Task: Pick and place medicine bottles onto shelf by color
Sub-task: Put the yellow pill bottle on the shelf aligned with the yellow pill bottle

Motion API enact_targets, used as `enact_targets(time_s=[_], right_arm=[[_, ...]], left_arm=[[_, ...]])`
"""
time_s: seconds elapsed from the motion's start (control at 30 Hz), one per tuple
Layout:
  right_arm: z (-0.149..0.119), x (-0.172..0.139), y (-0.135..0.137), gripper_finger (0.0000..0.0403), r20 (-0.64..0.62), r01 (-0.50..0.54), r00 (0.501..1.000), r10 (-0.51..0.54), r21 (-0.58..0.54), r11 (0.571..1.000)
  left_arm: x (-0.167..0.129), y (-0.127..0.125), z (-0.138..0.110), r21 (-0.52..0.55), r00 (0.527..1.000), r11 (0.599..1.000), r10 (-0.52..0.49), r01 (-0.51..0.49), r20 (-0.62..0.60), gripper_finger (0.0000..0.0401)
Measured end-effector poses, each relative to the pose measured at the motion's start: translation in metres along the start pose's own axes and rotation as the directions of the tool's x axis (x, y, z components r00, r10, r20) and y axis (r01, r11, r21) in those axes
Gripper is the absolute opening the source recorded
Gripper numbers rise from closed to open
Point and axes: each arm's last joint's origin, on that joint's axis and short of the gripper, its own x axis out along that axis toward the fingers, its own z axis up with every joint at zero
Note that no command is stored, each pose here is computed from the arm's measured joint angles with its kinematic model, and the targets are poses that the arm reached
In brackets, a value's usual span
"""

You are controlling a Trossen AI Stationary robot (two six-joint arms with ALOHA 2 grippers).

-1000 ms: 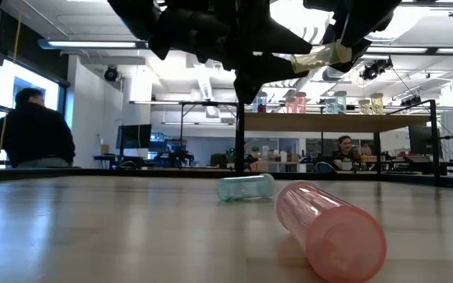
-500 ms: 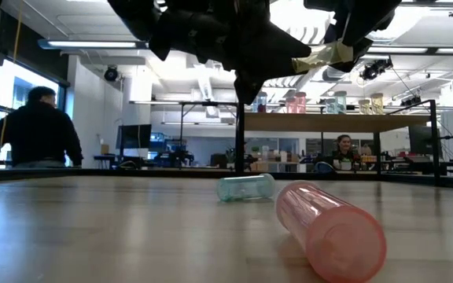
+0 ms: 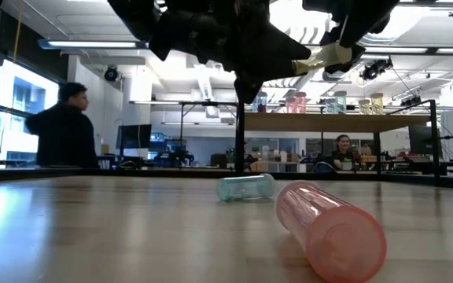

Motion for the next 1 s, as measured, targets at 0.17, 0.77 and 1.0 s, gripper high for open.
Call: enact_targets(time_s=[0.17, 0.77, 1.0], right_arm=[[0.013, -0.015, 0.003, 0.0218, 0.035, 0.030, 0.999, -0.030, 0.007, 1.000], [0.043, -0.129, 0.042, 0.0220, 0.200, 0.263, 0.946, -0.255, -0.013, 0.965], [0.041, -0.172, 0.049, 0.0220, 0.322, 0.281, 0.908, -0.270, 0.011, 0.960]], left_arm=[[-0.001, 0.001, 0.003, 0.008, 1.000, 1.000, -0.005, 0.005, 0.031, 0.0095], [-0.008, 0.005, 0.033, 0.079, 0.940, 0.994, 0.047, -0.078, 0.338, 0.0094], [-0.018, 0.009, 0.050, 0.090, 0.858, 0.987, 0.067, -0.131, 0.509, 0.0095]])
